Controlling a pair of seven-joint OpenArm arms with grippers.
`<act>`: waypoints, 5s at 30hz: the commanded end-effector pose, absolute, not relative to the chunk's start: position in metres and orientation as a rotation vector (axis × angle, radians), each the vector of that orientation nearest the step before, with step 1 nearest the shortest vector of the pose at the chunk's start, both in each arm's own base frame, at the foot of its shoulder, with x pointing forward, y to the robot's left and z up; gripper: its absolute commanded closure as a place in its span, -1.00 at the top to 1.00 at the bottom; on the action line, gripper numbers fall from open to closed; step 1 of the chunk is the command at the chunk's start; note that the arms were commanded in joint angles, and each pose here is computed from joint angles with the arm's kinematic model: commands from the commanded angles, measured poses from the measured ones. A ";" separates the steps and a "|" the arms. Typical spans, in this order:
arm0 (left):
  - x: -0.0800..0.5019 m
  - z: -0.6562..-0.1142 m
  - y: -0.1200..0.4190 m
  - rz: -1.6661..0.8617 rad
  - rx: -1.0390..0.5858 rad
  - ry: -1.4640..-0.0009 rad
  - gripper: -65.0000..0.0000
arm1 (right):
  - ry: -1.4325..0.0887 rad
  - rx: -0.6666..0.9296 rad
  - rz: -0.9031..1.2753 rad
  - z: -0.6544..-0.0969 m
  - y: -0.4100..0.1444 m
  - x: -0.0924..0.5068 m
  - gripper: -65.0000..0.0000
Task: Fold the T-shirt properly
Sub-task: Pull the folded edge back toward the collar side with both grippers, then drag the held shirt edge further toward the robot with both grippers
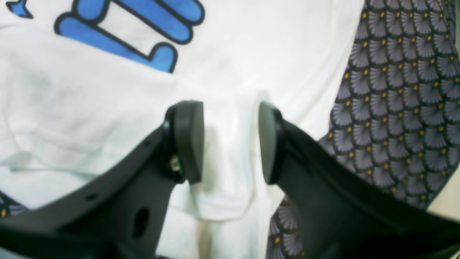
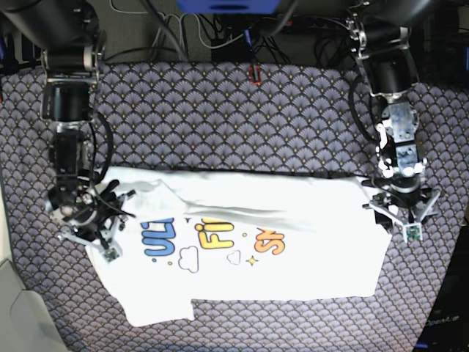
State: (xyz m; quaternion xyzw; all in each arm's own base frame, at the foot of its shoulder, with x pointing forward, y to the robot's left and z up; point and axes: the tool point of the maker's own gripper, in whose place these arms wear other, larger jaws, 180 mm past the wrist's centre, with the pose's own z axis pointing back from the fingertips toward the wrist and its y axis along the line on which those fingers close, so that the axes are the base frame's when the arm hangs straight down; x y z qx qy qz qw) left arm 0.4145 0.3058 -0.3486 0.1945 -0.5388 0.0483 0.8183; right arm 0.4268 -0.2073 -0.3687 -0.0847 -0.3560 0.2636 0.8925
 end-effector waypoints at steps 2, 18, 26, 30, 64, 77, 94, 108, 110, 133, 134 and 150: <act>0.410 -0.335 0.312 0.093 0.445 -1.192 0.20 | -0.840 -0.218 0.501 -0.336 -0.224 0.435 -0.15; 0.380 -0.360 0.326 0.216 0.397 -1.154 0.20 | -0.878 -0.255 0.496 -0.336 -0.217 0.364 0.14; 0.385 -0.381 0.324 0.240 0.367 -1.101 0.20 | -0.883 -0.267 0.515 -0.334 -0.213 0.347 0.14; 0.389 -0.390 0.322 0.237 0.359 -1.113 0.20 | -0.883 -0.271 0.521 -0.333 -0.212 0.342 0.14; 0.389 -0.410 0.328 0.244 0.352 -1.075 -0.99 | -0.787 -0.294 0.396 -0.358 -0.275 0.355 0.14; 0.390 -0.410 0.327 0.244 0.351 -1.078 -0.99 | -0.749 -0.231 0.383 -0.391 -0.276 0.347 0.14; 0.390 -0.409 0.328 0.239 0.355 -1.077 -0.99 | -0.741 -0.228 0.386 -0.395 -0.278 0.347 -1.00; 0.365 -0.415 0.327 0.218 0.373 -1.063 -0.99 | -0.742 -0.290 0.438 -0.383 -0.289 0.322 -1.00; 0.359 -0.411 0.323 0.210 0.377 -1.078 -0.99 | -0.741 -0.298 0.448 -0.381 -0.289 0.317 -1.00; 0.287 -0.412 0.280 0.185 0.360 -1.080 -0.99 | -0.652 -0.349 0.302 -0.382 -0.361 0.233 -1.00; 0.284 -0.411 0.278 0.186 0.359 -1.080 -0.99 | -0.644 -0.351 0.297 -0.383 -0.363 0.228 -1.00; 0.229 -0.412 0.270 0.165 0.374 -1.032 -0.99 | -0.651 -0.315 0.264 -0.398 -0.357 0.189 -1.00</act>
